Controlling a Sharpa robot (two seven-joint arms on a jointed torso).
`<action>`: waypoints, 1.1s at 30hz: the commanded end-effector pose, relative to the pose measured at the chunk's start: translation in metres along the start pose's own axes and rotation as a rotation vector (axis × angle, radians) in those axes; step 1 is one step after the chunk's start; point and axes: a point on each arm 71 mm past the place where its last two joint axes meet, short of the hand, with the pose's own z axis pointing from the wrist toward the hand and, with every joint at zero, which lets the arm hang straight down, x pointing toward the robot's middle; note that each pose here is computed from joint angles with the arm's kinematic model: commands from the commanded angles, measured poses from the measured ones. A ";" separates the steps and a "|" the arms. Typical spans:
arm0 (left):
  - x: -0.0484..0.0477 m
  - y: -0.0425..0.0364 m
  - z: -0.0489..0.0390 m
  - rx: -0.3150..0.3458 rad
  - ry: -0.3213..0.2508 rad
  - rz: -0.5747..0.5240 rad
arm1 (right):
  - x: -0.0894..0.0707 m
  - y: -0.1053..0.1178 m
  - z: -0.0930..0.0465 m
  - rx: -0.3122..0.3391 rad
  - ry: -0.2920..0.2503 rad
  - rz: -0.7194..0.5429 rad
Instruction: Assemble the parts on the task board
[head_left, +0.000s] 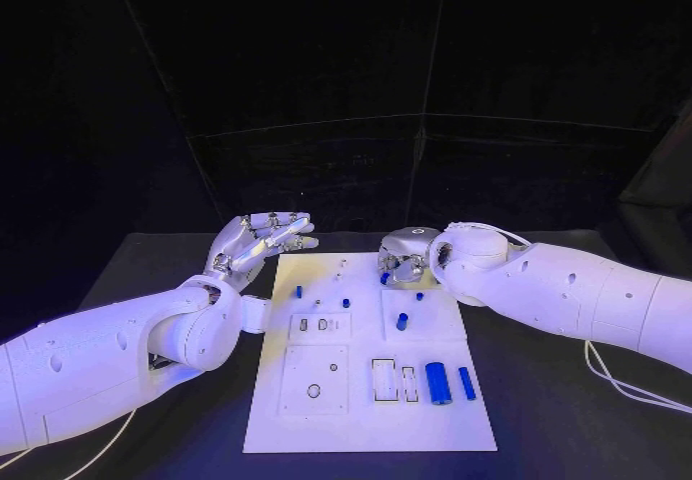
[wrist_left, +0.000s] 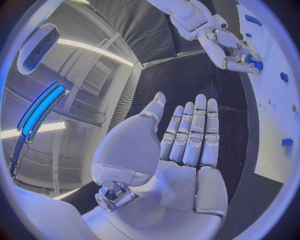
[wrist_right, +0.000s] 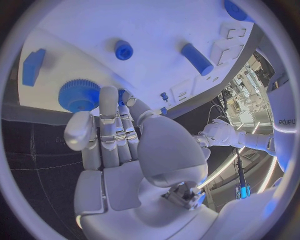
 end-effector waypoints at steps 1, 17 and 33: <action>0.0008 -0.0016 0.0005 0.010 0.012 -0.004 | 0.000 0.001 0.001 0.002 0.019 -0.011; 0.0000 -0.0014 0.0007 0.009 0.011 -0.003 | -0.008 0.006 0.000 -0.025 -0.100 -0.004; -0.0002 -0.0009 0.0016 0.010 0.011 -0.003 | -0.021 0.023 0.011 -0.034 -0.261 0.043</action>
